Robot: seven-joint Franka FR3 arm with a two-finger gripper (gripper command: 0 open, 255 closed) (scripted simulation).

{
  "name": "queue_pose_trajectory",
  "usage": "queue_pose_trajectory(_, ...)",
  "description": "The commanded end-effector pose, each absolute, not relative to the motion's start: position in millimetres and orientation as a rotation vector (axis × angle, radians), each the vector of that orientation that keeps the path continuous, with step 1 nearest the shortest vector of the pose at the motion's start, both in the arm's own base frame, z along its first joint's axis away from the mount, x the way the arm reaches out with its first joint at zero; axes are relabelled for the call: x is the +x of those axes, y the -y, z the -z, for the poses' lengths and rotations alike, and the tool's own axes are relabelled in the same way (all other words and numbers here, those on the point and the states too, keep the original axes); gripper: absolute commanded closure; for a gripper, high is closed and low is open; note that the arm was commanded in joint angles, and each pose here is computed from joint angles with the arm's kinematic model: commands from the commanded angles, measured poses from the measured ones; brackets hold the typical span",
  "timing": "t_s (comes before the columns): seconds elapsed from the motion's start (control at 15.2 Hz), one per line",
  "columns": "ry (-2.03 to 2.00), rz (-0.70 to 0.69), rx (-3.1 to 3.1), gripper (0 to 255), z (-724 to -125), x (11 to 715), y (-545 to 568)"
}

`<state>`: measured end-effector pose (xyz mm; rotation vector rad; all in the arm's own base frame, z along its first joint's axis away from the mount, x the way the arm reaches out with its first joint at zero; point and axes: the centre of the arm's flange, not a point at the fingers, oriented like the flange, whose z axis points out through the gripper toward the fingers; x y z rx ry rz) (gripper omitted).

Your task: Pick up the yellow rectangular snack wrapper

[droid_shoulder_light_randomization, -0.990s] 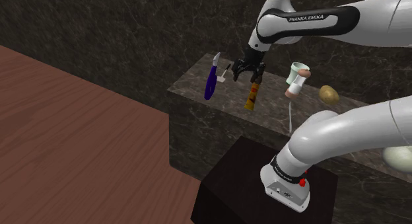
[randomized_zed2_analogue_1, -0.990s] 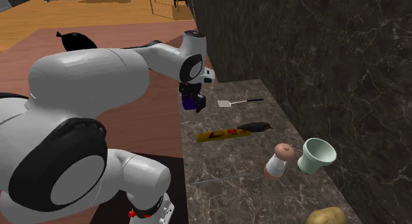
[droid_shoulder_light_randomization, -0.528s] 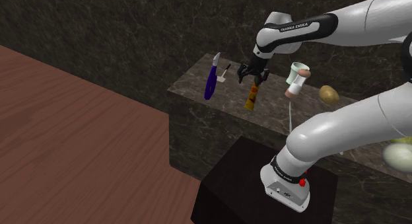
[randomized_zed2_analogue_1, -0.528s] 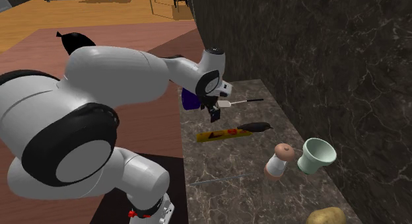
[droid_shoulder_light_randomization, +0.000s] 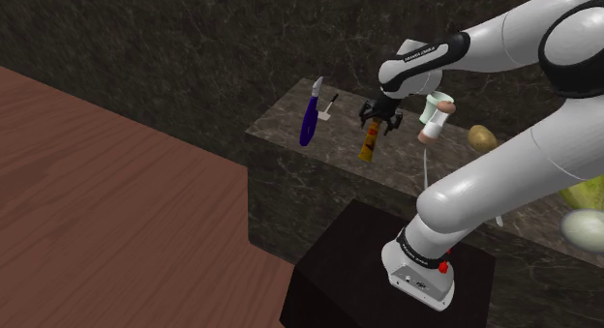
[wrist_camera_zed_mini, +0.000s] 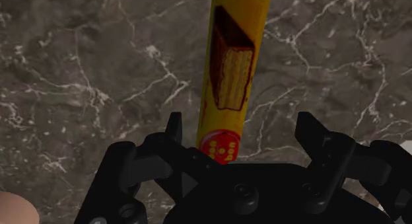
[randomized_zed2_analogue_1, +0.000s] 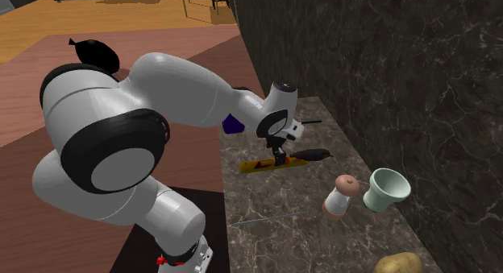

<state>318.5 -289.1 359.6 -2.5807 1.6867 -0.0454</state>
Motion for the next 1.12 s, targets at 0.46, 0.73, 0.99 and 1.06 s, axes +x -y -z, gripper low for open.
queue_pose_trajectory(0.46, -1.730, 0.050, -2.556, 0, -312, 316, 298)
queue_pose_trajectory(0.73, -1.730, 0.050, -2.556, 255, -313, 315, 298)
queue_pose_trajectory(0.99, -1.730, 0.050, -2.556, 255, -313, 316, 298)
queue_pose_trajectory(1.06, -1.730, 0.050, -2.556, 255, -313, 316, 297)
